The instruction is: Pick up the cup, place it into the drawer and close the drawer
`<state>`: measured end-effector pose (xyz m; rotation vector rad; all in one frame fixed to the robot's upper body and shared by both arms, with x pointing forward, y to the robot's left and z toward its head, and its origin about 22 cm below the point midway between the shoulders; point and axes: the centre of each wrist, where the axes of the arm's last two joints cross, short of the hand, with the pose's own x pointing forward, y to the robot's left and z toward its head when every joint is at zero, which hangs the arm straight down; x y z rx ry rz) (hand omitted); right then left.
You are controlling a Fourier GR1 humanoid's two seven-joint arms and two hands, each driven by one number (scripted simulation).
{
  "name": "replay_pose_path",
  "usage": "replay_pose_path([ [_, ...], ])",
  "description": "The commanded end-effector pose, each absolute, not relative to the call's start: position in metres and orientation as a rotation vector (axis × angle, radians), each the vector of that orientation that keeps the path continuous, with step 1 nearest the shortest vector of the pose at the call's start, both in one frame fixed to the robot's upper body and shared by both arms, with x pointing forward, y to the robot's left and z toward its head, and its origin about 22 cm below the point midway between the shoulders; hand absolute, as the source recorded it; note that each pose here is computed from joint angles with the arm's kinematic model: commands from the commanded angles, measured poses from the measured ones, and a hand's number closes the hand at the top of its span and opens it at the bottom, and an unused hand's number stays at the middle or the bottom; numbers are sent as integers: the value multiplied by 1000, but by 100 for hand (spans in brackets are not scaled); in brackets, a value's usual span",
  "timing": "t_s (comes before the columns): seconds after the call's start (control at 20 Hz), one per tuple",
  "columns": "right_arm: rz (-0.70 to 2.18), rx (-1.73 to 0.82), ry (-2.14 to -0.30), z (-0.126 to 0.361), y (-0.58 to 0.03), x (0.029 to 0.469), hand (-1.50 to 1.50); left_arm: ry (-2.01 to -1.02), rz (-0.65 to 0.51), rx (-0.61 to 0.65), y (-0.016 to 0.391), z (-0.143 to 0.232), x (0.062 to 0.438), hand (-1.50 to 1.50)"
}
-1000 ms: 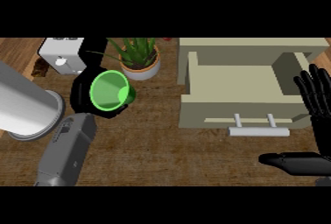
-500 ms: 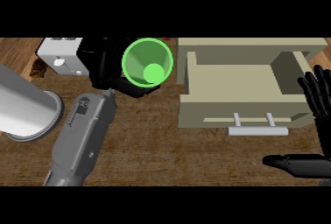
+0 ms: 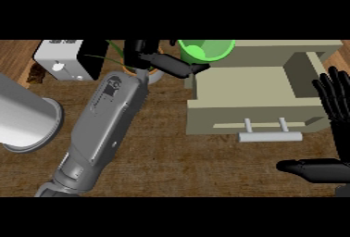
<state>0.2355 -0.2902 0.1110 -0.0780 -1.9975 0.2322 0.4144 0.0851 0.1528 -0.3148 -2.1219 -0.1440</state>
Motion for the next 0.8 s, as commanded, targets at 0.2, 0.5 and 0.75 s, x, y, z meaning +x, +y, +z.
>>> replay_pose_path([
  [0.2, 224, -64, -1995, 120, -290, 234, -150, -2004, -143, -279, 48, 171, 432, 150],
  [0.5, 263, -54, -2022, 107, -288, 239, -150, -1963, -160, -205, 24, 164, 430, 150],
  [0.75, 249, -47, -2016, 95, -292, 240, -150, -1924, -215, -218, 25, 146, 432, 150],
])
